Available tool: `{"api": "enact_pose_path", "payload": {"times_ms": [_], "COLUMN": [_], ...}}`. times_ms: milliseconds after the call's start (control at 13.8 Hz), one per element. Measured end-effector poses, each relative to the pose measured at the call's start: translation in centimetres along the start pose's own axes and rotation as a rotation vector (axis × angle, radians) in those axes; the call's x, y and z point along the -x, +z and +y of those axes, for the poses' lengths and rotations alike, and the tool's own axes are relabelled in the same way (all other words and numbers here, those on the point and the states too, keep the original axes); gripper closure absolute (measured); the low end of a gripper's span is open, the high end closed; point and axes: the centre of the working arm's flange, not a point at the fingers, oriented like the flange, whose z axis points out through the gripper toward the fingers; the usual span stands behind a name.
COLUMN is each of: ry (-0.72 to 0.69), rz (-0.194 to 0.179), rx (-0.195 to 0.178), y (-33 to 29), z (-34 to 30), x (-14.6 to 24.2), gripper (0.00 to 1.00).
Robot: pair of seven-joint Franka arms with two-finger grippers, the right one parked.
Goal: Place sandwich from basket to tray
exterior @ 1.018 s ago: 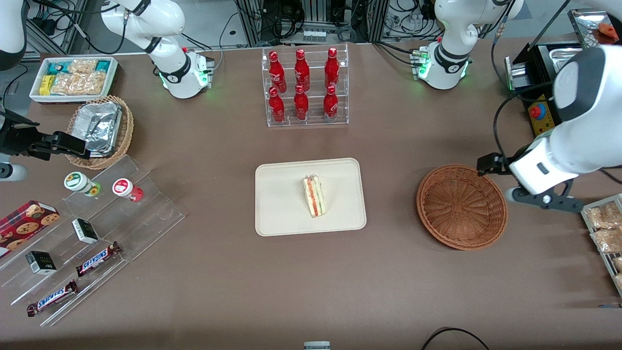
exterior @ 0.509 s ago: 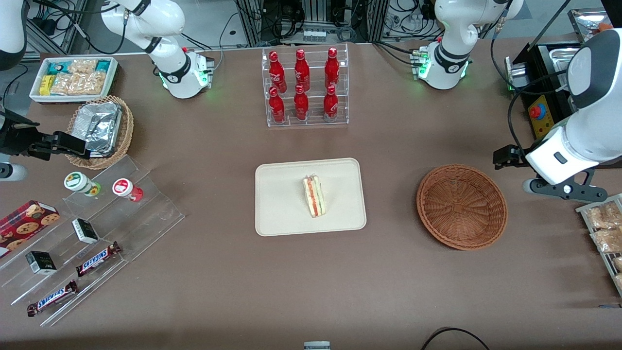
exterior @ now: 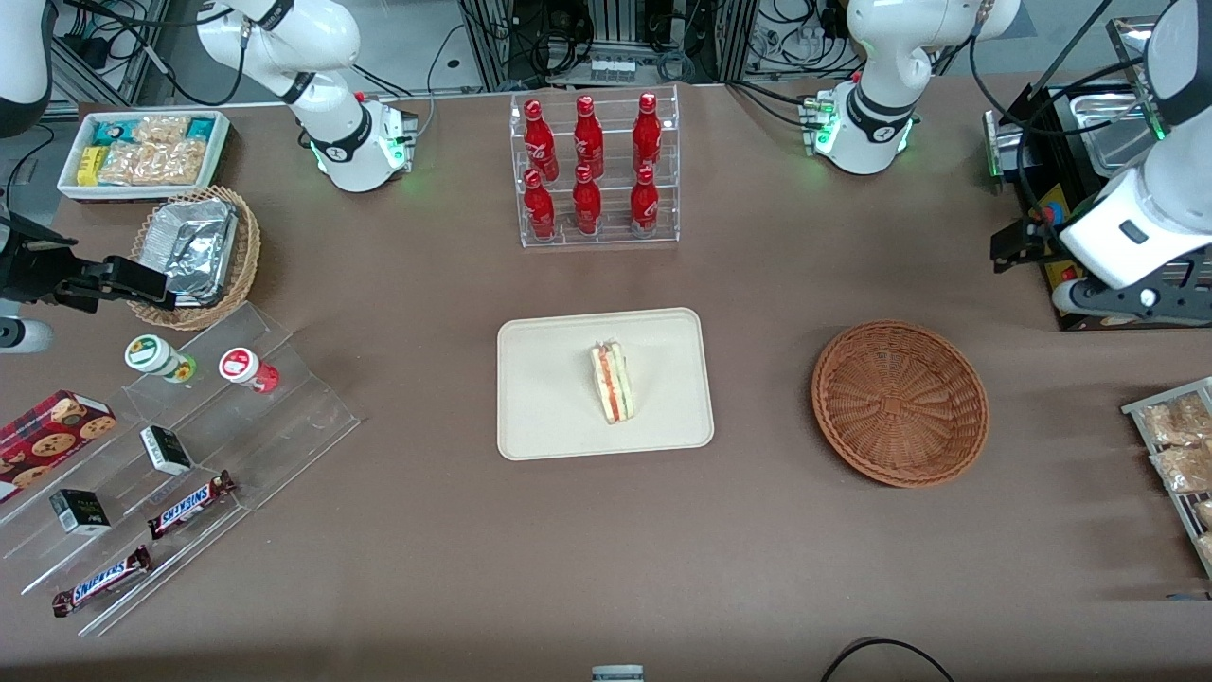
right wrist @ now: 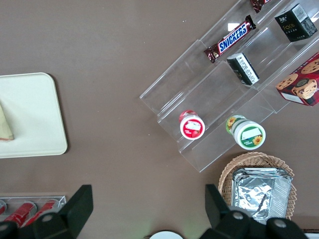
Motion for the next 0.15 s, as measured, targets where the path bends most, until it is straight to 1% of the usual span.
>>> {"api": "enact_pose_path", "payload": {"times_ms": [145], "ry": [0.003], "rz": [0.002], "rx": [-0.002], "y": [-0.33], "z": [0.22], "x": [0.32], "gripper": [0.0]}}
